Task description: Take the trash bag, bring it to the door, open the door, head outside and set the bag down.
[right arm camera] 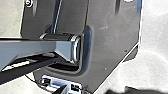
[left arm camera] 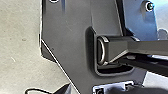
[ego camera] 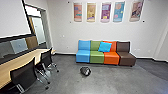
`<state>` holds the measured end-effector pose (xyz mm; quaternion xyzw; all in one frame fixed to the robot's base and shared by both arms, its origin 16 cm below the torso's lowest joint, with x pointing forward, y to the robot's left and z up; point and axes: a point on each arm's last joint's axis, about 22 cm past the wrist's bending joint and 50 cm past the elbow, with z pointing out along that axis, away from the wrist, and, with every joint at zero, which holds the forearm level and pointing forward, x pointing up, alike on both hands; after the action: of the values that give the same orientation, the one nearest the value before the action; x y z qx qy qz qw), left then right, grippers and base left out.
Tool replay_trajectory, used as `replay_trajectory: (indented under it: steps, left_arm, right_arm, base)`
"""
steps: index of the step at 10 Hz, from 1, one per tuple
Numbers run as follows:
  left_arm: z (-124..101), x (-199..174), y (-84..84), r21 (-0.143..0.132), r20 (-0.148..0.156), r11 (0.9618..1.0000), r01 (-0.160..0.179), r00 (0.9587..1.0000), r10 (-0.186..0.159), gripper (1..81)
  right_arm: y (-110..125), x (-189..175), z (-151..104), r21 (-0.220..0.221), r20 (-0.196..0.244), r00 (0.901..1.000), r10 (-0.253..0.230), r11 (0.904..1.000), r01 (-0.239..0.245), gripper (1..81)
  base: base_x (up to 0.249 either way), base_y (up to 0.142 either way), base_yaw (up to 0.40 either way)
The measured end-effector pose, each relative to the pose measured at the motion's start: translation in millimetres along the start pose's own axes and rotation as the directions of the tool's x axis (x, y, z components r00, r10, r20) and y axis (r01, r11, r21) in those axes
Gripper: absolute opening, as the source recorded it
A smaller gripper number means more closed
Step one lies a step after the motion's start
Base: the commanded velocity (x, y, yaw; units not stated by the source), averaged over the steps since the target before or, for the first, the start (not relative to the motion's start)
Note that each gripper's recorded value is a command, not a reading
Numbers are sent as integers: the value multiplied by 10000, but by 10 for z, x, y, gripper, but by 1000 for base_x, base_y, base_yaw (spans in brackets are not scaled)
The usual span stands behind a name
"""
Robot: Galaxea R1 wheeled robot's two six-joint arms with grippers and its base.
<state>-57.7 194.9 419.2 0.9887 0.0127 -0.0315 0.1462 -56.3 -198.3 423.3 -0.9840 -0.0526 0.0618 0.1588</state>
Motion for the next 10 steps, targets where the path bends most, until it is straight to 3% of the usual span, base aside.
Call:
replay_trajectory:
  steps: [10]
  left_arm:
    - [1,0,8,-13,0,10000,-1,10000,1,811]
  right_arm:
    - [36,-3,-6,-68,4,10000,-22,10000,22,811]
  base:
    - [188,0,0]
